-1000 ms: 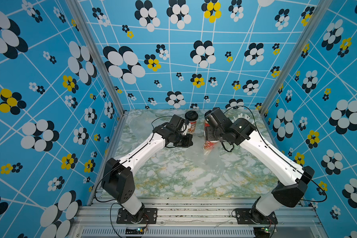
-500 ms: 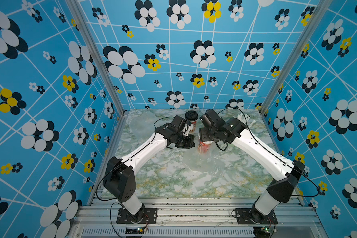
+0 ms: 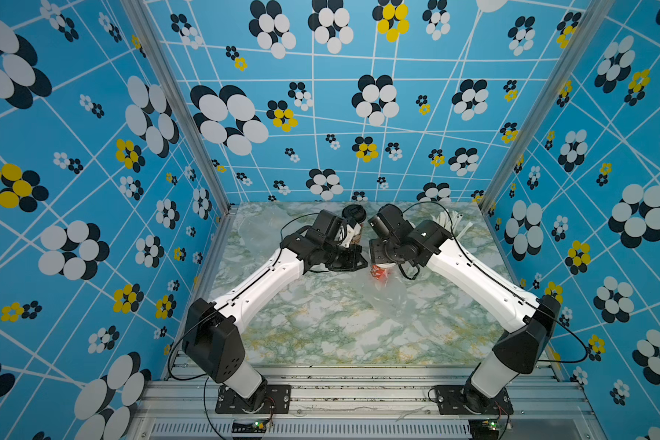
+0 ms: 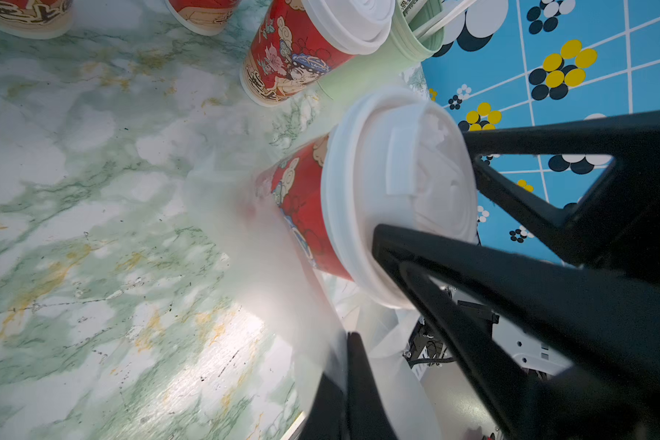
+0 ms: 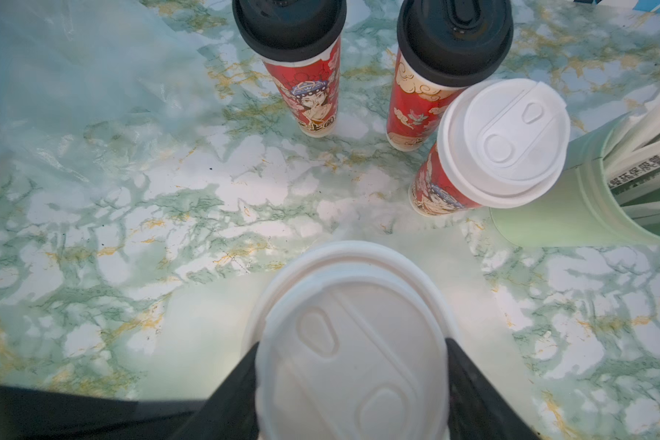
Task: Pack milk tea into plastic carrier bags
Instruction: Place the milk tea cup in the plastic carrier bag, then adjust the plastic carrier bag at the center of the board.
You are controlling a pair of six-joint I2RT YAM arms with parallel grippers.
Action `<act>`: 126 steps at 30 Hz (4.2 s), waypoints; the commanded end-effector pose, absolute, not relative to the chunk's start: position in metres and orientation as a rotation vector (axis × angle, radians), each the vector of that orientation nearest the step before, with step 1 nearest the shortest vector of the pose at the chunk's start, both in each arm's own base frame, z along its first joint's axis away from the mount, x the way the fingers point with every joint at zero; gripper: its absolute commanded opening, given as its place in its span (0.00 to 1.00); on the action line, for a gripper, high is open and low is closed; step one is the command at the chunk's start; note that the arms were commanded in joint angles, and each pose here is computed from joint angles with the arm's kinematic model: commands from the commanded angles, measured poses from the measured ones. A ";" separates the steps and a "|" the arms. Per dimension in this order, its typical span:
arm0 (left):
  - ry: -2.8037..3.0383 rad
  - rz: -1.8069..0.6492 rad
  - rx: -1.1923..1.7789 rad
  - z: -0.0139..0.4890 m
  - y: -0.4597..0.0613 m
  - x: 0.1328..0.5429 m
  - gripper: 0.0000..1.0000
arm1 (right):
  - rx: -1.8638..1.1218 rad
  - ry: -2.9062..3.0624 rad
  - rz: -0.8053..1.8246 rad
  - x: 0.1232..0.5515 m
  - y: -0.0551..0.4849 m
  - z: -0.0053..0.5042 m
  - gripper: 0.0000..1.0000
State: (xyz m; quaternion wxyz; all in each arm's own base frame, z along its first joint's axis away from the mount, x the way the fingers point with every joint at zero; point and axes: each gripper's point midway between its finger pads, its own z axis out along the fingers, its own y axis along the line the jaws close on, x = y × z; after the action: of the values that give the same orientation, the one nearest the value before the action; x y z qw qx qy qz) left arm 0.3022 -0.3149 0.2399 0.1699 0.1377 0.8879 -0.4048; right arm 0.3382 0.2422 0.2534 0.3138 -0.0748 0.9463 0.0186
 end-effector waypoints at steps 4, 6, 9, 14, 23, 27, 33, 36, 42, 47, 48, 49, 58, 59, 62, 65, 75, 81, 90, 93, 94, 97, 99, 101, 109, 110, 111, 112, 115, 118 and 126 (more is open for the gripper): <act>2.393 -1.232 0.419 0.288 -0.322 0.300 0.00 | -0.196 2.521 0.028 0.342 0.243 0.235 0.45; 2.379 -1.239 0.423 0.294 -0.323 0.301 0.00 | -0.196 2.524 0.025 0.342 0.242 0.233 0.45; 2.362 -1.247 0.422 0.301 -0.323 0.301 0.00 | -0.197 2.526 0.021 0.341 0.241 0.233 0.45; 2.304 -1.315 0.426 0.319 -0.327 0.297 0.00 | -0.195 2.525 0.010 0.341 0.239 0.233 0.45; 2.264 -1.342 0.413 0.334 -0.324 0.295 0.00 | -0.199 2.538 0.000 0.339 0.237 0.227 0.45; 2.262 -1.330 0.393 0.334 -0.321 0.298 0.00 | -0.195 2.554 0.019 0.338 0.239 0.219 0.45; 2.443 -1.128 0.334 0.280 -0.304 0.310 0.00 | -0.182 2.572 0.073 0.339 0.248 0.205 0.45; 2.473 -1.117 0.315 0.265 -0.302 0.313 0.00 | -0.176 2.576 0.104 0.340 0.254 0.200 0.45; 2.434 -1.135 0.297 0.274 -0.299 0.320 0.00 | -0.180 2.616 0.070 0.338 0.252 0.174 0.51; 2.475 -1.126 0.296 0.261 -0.296 0.321 0.02 | -0.176 2.627 0.091 0.336 0.254 0.172 0.63; 2.485 -1.131 0.299 0.258 -0.297 0.320 0.03 | -0.171 2.624 0.103 0.336 0.255 0.175 0.67; 2.496 -1.137 0.302 0.254 -0.298 0.319 0.04 | -0.167 2.618 0.115 0.336 0.256 0.179 0.71; 2.511 -1.138 0.318 0.244 -0.299 0.316 0.05 | -0.152 2.536 0.191 0.336 0.252 0.241 0.89; 2.513 -1.141 0.320 0.243 -0.299 0.315 0.06 | -0.148 2.528 0.200 0.336 0.250 0.247 0.89; 2.517 -1.147 0.321 0.241 -0.300 0.313 0.07 | -0.142 2.512 0.227 0.333 0.242 0.264 0.87; 2.516 -1.150 0.327 0.240 -0.301 0.311 0.08 | -0.119 2.493 0.258 0.333 0.229 0.280 0.84; 2.502 -1.139 0.326 0.246 -0.298 0.309 0.14 | -0.086 2.557 0.297 0.338 0.190 0.272 0.67; 2.502 -1.132 0.327 0.248 -0.297 0.309 0.14 | -0.228 2.600 0.536 0.332 0.227 0.261 0.62; 2.495 -1.129 0.329 0.252 -0.298 0.311 0.12 | -0.241 2.692 0.467 0.330 0.223 0.231 0.35; 2.486 -1.130 0.333 0.254 -0.299 0.312 0.07 | -0.231 2.662 0.475 0.338 0.226 0.241 0.16; 2.483 -1.130 0.334 0.255 -0.299 0.313 0.06 | -0.223 2.646 0.483 0.341 0.228 0.246 0.09; 2.480 -1.143 0.342 0.256 -0.302 0.314 0.01 | -0.189 2.609 0.519 0.352 0.235 0.259 0.00; 2.482 -1.150 0.342 0.255 -0.303 0.314 0.00 | -0.169 2.603 0.522 0.358 0.238 0.262 0.00; 2.483 -1.157 0.347 0.255 -0.304 0.313 0.00 | -0.153 2.613 0.515 0.361 0.239 0.262 0.00; 2.504 -1.134 0.368 0.251 -0.304 0.313 0.00 | -0.052 2.625 0.399 0.375 0.227 0.256 0.04; 2.512 -1.109 0.360 0.250 -0.302 0.314 0.06 | -0.045 2.619 0.368 0.375 0.222 0.259 0.06; 2.518 -1.087 0.351 0.251 -0.299 0.314 0.14 | -0.045 2.616 0.350 0.374 0.219 0.262 0.08; 2.522 -1.076 0.346 0.252 -0.297 0.314 0.19 | -0.048 2.615 0.337 0.371 0.216 0.265 0.18; 2.529 -1.046 0.327 0.259 -0.294 0.307 0.39 | -0.077 2.622 0.354 0.358 0.214 0.273 0.41; 2.548 -1.000 0.320 0.264 -0.297 0.295 0.51 | -0.123 2.645 0.395 0.338 0.214 0.276 0.49; 2.630 -0.899 0.218 0.255 -0.300 0.263 0.64 | -0.201 2.698 0.440 0.275 0.194 0.272 0.56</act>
State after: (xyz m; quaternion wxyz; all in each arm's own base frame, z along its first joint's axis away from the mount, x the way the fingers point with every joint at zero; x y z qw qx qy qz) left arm 0.2724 -0.3109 0.2478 0.1662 0.1055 0.9201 -0.3386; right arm 0.3017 0.1994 0.2829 0.2363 -0.0526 0.9571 0.1590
